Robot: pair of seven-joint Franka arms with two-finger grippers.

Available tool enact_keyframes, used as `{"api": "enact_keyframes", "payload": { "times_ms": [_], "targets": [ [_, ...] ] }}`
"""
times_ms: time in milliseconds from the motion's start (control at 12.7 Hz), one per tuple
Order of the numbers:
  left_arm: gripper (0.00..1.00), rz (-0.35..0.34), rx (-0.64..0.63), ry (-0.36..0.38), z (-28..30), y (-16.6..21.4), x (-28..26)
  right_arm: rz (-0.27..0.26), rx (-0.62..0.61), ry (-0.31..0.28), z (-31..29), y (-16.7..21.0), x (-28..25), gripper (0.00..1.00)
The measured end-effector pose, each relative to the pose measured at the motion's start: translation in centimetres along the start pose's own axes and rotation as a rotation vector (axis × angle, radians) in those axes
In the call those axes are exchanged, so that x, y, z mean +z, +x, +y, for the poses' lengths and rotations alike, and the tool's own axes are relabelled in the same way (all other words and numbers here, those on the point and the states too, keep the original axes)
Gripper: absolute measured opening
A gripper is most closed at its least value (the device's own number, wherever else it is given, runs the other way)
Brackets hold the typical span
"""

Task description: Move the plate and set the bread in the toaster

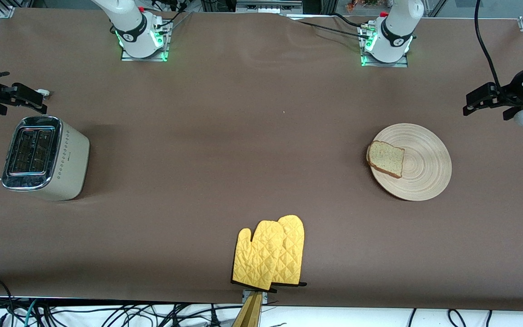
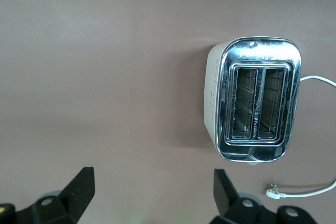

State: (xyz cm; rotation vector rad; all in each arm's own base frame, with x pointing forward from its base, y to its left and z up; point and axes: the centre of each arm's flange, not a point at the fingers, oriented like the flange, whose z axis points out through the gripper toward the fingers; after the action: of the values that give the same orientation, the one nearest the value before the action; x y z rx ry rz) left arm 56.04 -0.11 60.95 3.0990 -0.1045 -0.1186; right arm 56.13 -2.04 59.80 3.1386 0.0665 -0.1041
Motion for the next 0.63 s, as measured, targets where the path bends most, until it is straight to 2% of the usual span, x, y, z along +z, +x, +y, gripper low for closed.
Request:
{"api": "enact_keyframes", "payload": {
  "times_ms": [157,315,629],
  "targets": [
    [1.00,-0.002,0.006,0.006,0.29,0.06,0.14,0.000,0.001,-0.001,0.08,-0.01,0.00,1.00],
    [1.00,-0.004,0.010,0.043,0.44,0.17,0.24,0.000,0.003,-0.001,0.19,-0.01,0.00,1.00],
    [1.00,0.000,0.005,0.048,0.40,0.19,0.17,0.000,0.001,-0.001,0.16,-0.01,0.01,1.00]
  ]
}}
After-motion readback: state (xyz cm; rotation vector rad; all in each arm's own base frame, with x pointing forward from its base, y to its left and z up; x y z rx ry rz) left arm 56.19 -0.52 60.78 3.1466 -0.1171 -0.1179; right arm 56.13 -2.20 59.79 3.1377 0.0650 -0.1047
